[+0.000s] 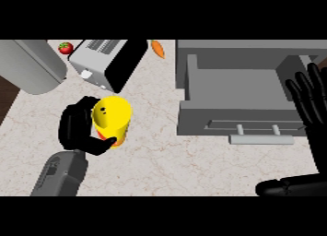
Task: Pick up the cup, place it into the drawer and close the drawer
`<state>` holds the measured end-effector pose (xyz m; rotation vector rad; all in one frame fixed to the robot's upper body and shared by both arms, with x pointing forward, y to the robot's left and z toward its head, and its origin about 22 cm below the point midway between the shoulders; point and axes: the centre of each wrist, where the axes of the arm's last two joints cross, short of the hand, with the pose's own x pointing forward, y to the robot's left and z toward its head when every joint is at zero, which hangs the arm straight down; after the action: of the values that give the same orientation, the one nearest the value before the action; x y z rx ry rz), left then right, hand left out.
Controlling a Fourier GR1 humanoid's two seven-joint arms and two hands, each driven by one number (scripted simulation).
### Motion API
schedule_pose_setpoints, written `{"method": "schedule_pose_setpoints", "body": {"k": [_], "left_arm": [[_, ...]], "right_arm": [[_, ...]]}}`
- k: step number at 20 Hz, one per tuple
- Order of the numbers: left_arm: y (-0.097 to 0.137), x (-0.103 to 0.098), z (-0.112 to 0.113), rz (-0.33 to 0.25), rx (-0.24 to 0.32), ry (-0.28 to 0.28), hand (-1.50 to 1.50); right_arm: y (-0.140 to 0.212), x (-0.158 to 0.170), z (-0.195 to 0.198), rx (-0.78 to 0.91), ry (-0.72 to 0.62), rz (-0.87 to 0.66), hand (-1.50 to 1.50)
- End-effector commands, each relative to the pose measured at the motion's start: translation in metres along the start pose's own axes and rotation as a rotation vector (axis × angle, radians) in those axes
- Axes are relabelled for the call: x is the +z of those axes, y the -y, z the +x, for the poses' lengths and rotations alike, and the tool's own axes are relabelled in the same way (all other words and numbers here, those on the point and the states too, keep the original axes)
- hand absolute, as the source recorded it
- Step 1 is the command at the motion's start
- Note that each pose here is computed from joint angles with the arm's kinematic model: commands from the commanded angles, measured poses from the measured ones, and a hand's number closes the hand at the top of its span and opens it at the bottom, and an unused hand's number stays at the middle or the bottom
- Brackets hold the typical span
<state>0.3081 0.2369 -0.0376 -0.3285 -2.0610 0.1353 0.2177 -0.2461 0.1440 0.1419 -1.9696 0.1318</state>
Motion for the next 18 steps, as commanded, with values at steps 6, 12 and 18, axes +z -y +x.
{"method": "schedule_pose_setpoints", "body": {"k": [6, 12, 18], "left_arm": [[0.064, -0.062, 0.057, -0.056, 0.055, 0.039, 1.5], [0.094, -0.11, 0.068, -0.074, 0.003, 0.053, 1.5], [0.144, -0.145, 0.093, -0.11, -0.043, 0.032, 1.5]], "right_arm": [[0.009, 0.001, 0.009, 0.018, 0.027, -0.007, -1.5], [0.003, -0.008, 0.0, 0.007, 0.029, 0.004, -1.5], [0.009, 0.004, -0.013, -0.003, 0.031, -0.012, -1.5]]}}
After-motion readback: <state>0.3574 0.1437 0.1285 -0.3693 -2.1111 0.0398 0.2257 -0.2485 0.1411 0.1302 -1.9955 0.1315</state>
